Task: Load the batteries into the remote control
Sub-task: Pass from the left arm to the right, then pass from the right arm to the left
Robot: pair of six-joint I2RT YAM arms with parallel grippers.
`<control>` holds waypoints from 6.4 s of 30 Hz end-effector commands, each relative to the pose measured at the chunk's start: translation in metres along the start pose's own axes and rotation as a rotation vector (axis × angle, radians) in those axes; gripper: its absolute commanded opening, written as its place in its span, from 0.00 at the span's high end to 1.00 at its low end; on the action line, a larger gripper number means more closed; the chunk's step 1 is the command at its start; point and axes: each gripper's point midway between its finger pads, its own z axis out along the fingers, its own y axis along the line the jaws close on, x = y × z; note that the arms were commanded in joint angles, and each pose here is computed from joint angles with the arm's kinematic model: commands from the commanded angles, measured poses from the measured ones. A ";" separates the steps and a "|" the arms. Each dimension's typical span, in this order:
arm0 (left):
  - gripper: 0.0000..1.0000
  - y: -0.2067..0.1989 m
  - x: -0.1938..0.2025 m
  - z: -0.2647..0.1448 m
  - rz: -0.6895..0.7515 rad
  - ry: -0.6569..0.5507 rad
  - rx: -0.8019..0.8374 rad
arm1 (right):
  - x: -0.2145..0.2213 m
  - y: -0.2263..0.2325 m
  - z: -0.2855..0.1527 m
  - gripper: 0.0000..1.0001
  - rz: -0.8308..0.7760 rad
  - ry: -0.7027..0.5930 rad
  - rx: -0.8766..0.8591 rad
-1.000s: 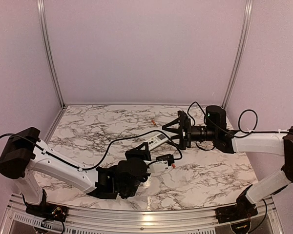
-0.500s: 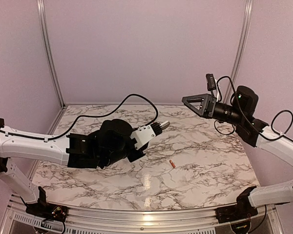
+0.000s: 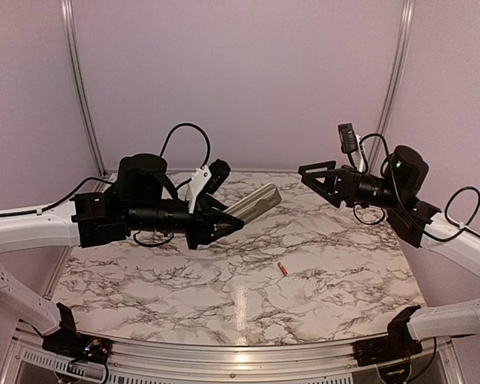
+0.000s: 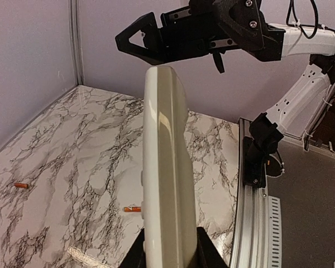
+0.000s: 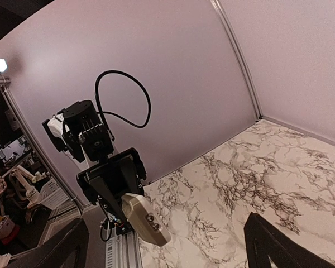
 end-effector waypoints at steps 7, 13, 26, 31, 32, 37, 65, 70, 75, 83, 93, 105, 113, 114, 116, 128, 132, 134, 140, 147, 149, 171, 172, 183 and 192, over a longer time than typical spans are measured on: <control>1.00 -0.027 -0.028 -0.017 -0.130 -0.080 0.286 | 0.025 0.049 0.029 0.11 -0.074 0.163 -0.248; 1.00 -0.034 -0.021 -0.011 -0.140 -0.038 0.359 | 0.031 0.054 0.034 0.18 -0.056 0.212 -0.291; 1.00 -0.032 -0.014 0.000 -0.163 0.013 0.409 | 0.066 0.054 0.042 0.32 0.040 0.362 -0.338; 1.00 -0.031 -0.006 0.006 -0.188 0.046 0.431 | 0.073 0.053 0.039 0.41 0.060 0.397 -0.330; 1.00 -0.030 -0.005 0.007 -0.192 0.055 0.432 | 0.072 0.054 0.040 0.43 0.058 0.398 -0.332; 1.00 -0.028 -0.002 0.011 -0.198 0.072 0.441 | 0.072 0.053 0.041 0.57 0.058 0.405 -0.333; 0.26 0.056 0.009 -0.009 -0.390 -0.065 0.100 | 0.071 -0.016 0.043 1.00 0.287 0.188 -0.042; 0.25 0.083 0.035 -0.012 -0.519 -0.076 -0.076 | 0.080 -0.053 0.029 1.00 0.394 0.092 0.094; 0.25 0.098 0.058 -0.014 -0.589 -0.071 -0.182 | 0.099 -0.067 0.024 1.00 0.482 0.084 0.133; 0.33 0.102 0.089 -0.006 -0.570 0.040 -0.237 | 0.112 -0.066 0.036 1.00 0.467 0.213 0.076; 0.34 0.093 0.099 0.015 -0.596 0.050 -0.227 | 0.119 -0.077 0.040 1.00 0.537 0.199 0.096; 0.36 0.093 0.099 0.030 -0.605 0.054 -0.234 | 0.127 -0.075 0.042 1.00 0.554 0.208 0.102; 0.37 0.091 0.094 0.032 -0.601 0.045 -0.217 | 0.127 -0.073 0.045 1.00 0.543 0.214 0.102; 0.37 0.091 0.093 0.033 -0.600 0.044 -0.214 | 0.127 -0.072 0.046 1.00 0.541 0.216 0.100; 0.37 0.092 0.091 0.034 -0.600 0.040 -0.215 | 0.128 -0.071 0.046 1.00 0.537 0.220 0.098; 0.45 0.094 0.100 0.037 -0.603 0.079 -0.229 | 0.121 -0.063 0.048 1.00 0.504 0.219 0.072; 0.45 0.091 0.103 0.039 -0.582 0.094 -0.227 | 0.120 -0.062 0.048 1.00 0.540 0.207 0.059; 0.45 0.089 0.104 0.039 -0.573 0.099 -0.229 | 0.120 -0.061 0.048 1.00 0.558 0.201 0.055; 0.45 0.092 0.106 0.040 -0.558 0.104 -0.260 | 0.120 -0.060 0.048 1.00 0.590 0.188 0.042; 0.46 0.095 0.109 0.041 -0.527 0.121 -0.300 | 0.116 -0.056 0.049 1.00 0.639 0.172 0.008; 0.46 0.093 0.111 0.043 -0.507 0.135 -0.307 | 0.116 -0.056 0.050 1.00 0.651 0.166 0.005; 0.19 0.049 0.070 0.020 -0.337 0.138 0.013 | 0.151 -0.063 0.037 1.00 0.520 0.390 0.027; 0.19 0.042 0.075 0.020 -0.325 0.172 0.051 | 0.151 -0.059 0.036 1.00 0.498 0.404 0.007; 0.26 0.002 0.087 0.019 -0.294 0.291 0.294 | 0.141 -0.004 0.044 1.00 0.306 0.530 -0.224; 0.53 -0.022 0.089 0.023 -0.266 0.316 0.390 | 0.140 0.012 0.052 1.00 0.282 0.567 -0.293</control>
